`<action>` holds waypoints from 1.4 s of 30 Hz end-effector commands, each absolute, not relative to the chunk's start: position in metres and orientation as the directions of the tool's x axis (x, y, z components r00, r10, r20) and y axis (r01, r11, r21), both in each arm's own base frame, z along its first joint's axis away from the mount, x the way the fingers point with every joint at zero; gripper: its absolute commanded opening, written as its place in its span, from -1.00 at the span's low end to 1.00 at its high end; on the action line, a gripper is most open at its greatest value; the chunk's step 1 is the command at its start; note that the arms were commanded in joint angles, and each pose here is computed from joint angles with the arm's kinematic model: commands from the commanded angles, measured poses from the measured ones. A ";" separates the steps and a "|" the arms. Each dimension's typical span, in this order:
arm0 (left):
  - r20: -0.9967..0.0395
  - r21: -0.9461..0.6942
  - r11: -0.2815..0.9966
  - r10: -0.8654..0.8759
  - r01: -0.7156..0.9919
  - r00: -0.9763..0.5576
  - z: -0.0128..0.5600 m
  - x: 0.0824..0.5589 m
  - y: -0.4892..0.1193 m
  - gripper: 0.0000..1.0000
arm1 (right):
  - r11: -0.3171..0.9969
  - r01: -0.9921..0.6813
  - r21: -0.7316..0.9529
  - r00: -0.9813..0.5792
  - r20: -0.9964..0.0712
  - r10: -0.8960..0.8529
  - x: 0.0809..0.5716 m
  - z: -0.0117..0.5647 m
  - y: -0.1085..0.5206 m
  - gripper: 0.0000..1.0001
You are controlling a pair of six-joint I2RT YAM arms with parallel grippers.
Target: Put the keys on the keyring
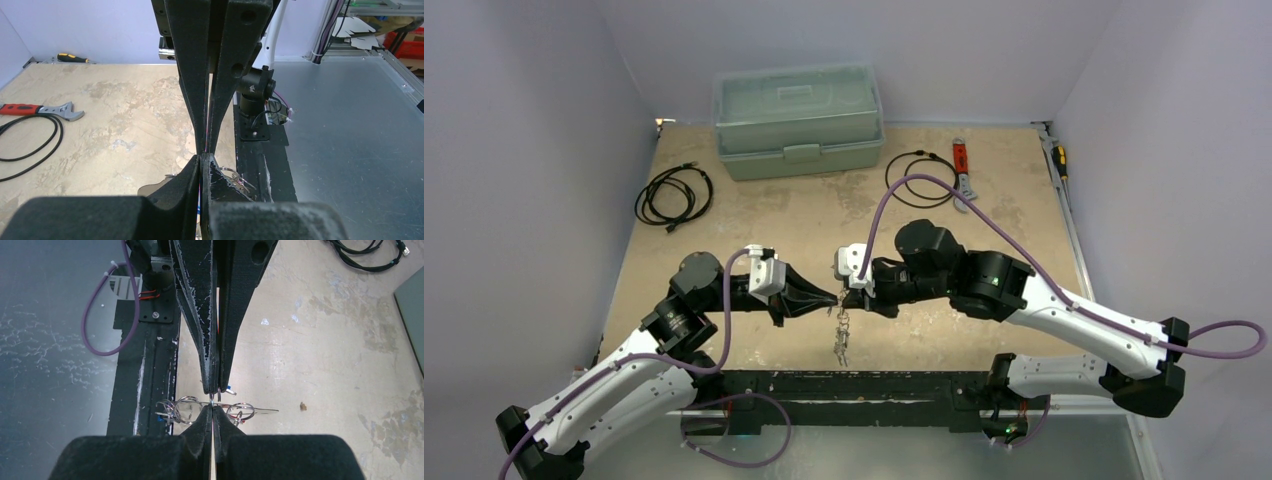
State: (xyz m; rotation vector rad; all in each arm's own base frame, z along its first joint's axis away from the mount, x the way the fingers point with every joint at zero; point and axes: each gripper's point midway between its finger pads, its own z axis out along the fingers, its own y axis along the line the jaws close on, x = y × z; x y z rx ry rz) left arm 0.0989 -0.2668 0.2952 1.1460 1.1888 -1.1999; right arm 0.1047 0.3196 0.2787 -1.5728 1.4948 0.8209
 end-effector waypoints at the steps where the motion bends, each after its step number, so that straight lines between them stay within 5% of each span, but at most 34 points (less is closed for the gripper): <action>1: -0.996 0.024 0.002 -0.080 1.000 0.025 0.305 0.092 -0.268 -1.00 | 0.037 -0.984 -0.177 0.149 -0.910 -0.386 0.109 0.320 0.320 -1.00; 40: -0.998 0.015 0.025 -0.068 1.000 0.017 0.301 0.096 -0.270 -1.00 | 0.119 -0.959 -0.257 0.213 -0.931 -0.298 0.115 0.359 0.305 -1.00; 42: -0.998 0.013 0.046 -0.066 0.999 0.016 0.301 0.100 -0.269 -0.77 | 0.121 -0.958 -0.260 0.217 -0.933 -0.288 0.115 0.361 0.306 -1.00</action>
